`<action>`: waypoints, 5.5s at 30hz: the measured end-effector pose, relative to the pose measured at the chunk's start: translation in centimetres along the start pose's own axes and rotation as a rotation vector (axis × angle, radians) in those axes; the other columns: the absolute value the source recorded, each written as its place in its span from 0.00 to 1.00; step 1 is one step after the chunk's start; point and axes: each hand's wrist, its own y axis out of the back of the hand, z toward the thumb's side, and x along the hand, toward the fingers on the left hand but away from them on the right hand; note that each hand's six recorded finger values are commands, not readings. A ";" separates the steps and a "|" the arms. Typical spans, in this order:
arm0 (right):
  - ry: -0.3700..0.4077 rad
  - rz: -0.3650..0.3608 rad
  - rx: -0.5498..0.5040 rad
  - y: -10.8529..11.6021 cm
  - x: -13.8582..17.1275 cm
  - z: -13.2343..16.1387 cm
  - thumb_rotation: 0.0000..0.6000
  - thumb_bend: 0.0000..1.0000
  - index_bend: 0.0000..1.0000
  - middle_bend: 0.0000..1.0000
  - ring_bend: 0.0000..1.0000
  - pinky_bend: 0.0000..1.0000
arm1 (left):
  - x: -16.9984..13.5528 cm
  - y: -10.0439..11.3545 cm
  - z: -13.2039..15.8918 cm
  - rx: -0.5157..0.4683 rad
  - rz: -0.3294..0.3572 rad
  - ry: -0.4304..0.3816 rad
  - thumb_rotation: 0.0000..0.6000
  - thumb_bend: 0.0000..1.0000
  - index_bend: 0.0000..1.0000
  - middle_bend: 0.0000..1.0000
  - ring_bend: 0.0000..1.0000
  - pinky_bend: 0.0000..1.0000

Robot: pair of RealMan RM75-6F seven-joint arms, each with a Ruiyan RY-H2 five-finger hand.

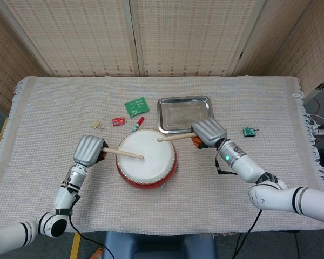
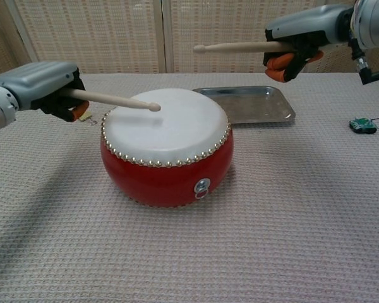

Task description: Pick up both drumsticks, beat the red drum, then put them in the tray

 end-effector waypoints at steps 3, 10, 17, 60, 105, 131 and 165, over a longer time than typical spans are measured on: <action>-0.033 0.006 0.003 -0.4 -1.0 -1.4 1.00 0.77 1.00 1.00 1.00 1.00 | -0.6 2.0 -0.6 -0.075 0.037 0.004 1.00 0.70 1.00 1.00 1.00 1.00; -0.090 0.016 0.044 -2.1 -4.3 -4.0 1.00 0.54 1.00 1.00 1.00 1.00 | -2.4 4.7 -2.0 -0.152 0.077 0.010 1.00 0.70 1.00 1.00 1.00 1.00; -0.129 0.011 0.101 -3.8 -7.8 -5.5 1.00 0.40 1.00 1.00 1.00 1.00 | -3.4 4.6 -2.8 -0.146 0.070 0.018 1.00 0.70 1.00 1.00 1.00 1.00; -0.182 -0.101 -0.070 -1.8 -12.8 -6.3 1.00 0.16 0.22 0.28 0.20 0.35 | -5.2 6.1 -2.5 -0.129 0.104 -0.031 1.00 0.70 1.00 1.00 1.00 1.00; 0.099 0.138 -0.354 0.1 -0.4 11.3 1.00 0.02 0.26 0.31 0.27 0.46 | 1.4 3.3 8.5 0.092 0.003 -0.049 1.00 0.69 1.00 1.00 1.00 1.00; 0.047 0.077 -0.419 -1.6 -3.2 16.0 1.00 0.19 0.64 0.60 0.49 0.56 | 1.6 2.7 11.6 0.193 0.058 -0.054 1.00 0.69 1.00 1.00 1.00 1.00; 0.029 0.016 -0.509 -2.2 -3.9 14.9 1.00 0.30 1.00 0.91 0.81 0.70 | 1.2 3.0 11.7 0.212 0.112 -0.086 1.00 0.52 0.54 0.82 0.84 1.00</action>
